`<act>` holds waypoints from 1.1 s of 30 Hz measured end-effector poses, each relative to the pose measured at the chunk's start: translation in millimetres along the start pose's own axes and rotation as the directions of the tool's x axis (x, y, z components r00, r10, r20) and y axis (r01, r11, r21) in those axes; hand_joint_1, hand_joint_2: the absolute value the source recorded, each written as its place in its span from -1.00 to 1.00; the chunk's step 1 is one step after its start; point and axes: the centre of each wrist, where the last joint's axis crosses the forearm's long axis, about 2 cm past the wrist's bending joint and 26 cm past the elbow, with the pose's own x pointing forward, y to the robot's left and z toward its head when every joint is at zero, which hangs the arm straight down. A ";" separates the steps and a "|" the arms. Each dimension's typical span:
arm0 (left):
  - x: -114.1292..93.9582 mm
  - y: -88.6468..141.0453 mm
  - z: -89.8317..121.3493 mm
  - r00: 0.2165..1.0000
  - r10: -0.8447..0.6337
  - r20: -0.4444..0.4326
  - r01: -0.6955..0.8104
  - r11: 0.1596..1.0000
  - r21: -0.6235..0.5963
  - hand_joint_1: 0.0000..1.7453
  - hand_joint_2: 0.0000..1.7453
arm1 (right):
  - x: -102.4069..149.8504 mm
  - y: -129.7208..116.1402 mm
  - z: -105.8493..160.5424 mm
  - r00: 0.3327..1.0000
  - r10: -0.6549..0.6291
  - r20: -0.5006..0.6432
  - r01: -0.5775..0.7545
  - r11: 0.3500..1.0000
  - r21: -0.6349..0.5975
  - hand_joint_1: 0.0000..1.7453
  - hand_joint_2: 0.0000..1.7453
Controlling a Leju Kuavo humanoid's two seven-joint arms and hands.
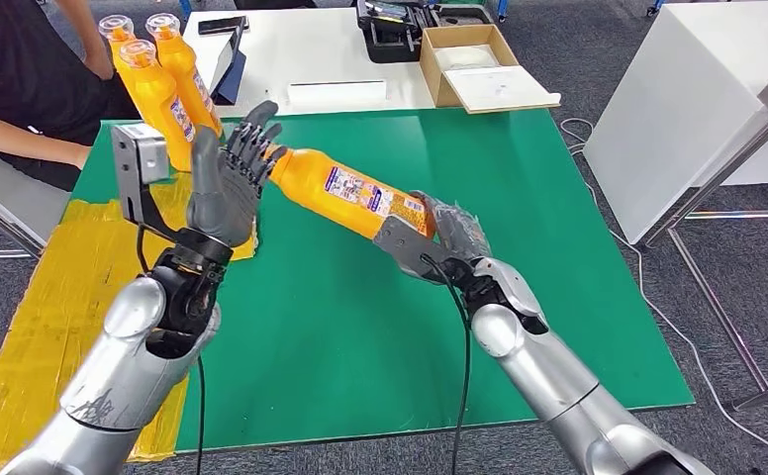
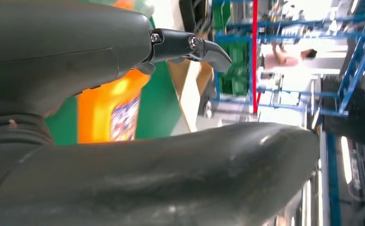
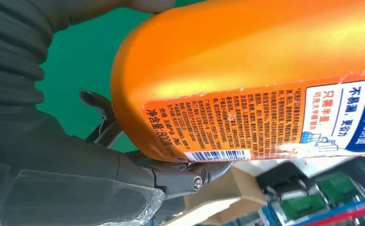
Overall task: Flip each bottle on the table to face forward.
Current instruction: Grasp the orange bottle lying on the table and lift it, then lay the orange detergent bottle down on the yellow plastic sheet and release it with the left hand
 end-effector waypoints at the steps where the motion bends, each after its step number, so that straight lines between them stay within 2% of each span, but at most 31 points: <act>1: -1.2 -6.0 -0.1 1.000 0.007 -0.004 -0.007 1.000 -0.012 -1.00 -1.00 | 0.0 -0.8 0.7 1.000 -0.014 0.005 0.014 1.000 -0.013 1.00 1.00; 5: -5.3 -28.3 -1.2 0.999 0.030 -0.016 -0.031 0.998 -0.056 -1.00 -1.00 | 0.4 -4.4 3.9 0.998 -0.064 0.030 0.066 0.995 -0.069 1.00 1.00; 8: -6.9 -40.4 -2.6 0.999 0.041 -0.017 -0.042 0.997 -0.072 -1.00 0.50 | 1.2 -8.6 5.7 0.995 -0.089 0.047 0.094 0.989 -0.110 1.00 1.00; 9: -7.0 -43.6 -3.2 0.999 0.042 -0.015 -0.043 0.996 -0.075 -1.00 0.50 | 1.6 -9.9 6.3 0.994 -0.094 0.050 0.100 0.988 -0.119 1.00 1.00; 12: -6.2 -50.1 -5.1 0.999 0.036 -0.006 -0.037 0.996 -0.082 -1.00 -1.00 | 2.8 -12.7 7.7 0.993 -0.100 0.057 0.107 0.985 -0.136 1.00 1.00; 26: 8.6 -52.5 -16.2 0.994 -0.061 0.089 0.067 0.996 -0.066 -1.00 -1.00 | 10.0 -16.4 7.0 0.997 -0.075 -0.006 0.073 0.983 -0.169 1.00 1.00; 33: 14.8 -47.9 -18.2 0.991 -0.083 0.109 0.089 0.995 -0.048 -1.00 -1.00 | -1.1 -32.9 2.1 0.994 -0.087 -0.062 0.070 0.968 -0.242 1.00 1.00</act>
